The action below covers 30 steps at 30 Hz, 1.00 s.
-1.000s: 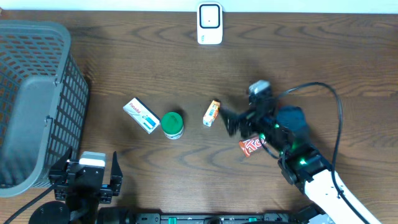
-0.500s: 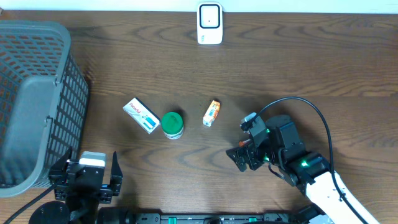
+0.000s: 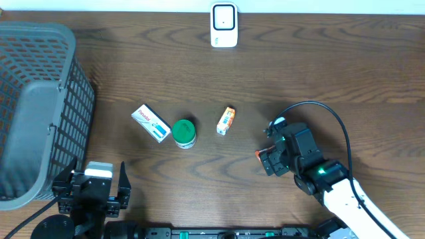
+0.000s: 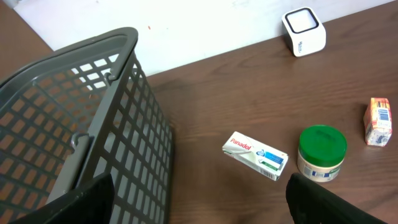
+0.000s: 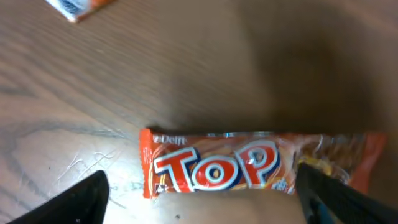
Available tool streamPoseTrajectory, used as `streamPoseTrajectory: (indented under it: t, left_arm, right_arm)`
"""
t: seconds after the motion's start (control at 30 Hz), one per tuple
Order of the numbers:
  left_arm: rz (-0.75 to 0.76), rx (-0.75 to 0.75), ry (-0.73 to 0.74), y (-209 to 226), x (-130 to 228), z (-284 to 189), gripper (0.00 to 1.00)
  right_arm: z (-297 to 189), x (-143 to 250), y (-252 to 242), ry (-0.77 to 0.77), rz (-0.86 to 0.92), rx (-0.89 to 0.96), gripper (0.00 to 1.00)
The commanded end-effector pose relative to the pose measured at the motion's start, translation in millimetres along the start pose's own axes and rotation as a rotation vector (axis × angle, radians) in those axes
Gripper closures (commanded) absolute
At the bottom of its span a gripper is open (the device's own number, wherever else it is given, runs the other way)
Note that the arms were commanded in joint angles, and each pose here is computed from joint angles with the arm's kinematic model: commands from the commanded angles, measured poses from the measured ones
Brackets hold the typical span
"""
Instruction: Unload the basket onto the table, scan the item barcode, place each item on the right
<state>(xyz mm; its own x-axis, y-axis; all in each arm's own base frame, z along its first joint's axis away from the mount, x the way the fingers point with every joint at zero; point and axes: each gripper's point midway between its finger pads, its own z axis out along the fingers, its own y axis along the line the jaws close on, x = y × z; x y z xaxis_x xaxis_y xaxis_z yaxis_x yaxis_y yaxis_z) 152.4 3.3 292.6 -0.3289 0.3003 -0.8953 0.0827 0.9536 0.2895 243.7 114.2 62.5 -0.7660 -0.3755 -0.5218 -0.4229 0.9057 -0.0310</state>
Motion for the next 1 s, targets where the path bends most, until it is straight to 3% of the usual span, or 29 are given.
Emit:
streamPoseTrajectory:
  t: [0.0, 0.13, 0.3, 0.43, 0.6, 0.77, 0.97]
  left_arm:
    - [-0.012, 0.003, 0.005, -0.3, 0.5, 1.0, 0.14]
    - [-0.012, 0.003, 0.005, -0.3, 0.5, 1.0, 0.14]
    - [-0.012, 0.003, 0.005, -0.3, 0.5, 1.0, 0.14]
    - [-0.012, 0.003, 0.005, -0.4, 0.5, 1.0, 0.14]
    - [-0.012, 0.003, 0.005, -0.4, 0.5, 1.0, 0.14]
    - [-0.012, 0.003, 0.005, -0.4, 0.5, 1.0, 0.14]
    - [-0.012, 0.003, 0.005, -0.3, 0.5, 1.0, 0.14]
  right_arm:
    - [0.8, 2.8, 21.3, 0.030, 0.181, -0.105, 0.01]
    - [-13.8, -12.7, 72.4, 0.026, 0.322, -0.419, 0.01]
    - [-23.6, -35.4, 86.7, -0.001, 0.503, -0.534, 0.01]
    - [-14.0, -30.5, 68.2, 0.035, 0.734, -0.416, 0.06]
    - [-6.7, 18.0, 49.8, 0.235, 1.152, -0.199, 0.08]
    - [-6.4, 27.9, 44.8, 0.266, 1.284, -0.134, 0.10]
    - [-2.8, 38.5, 17.8, 0.200, 1.297, 0.030, 0.15]
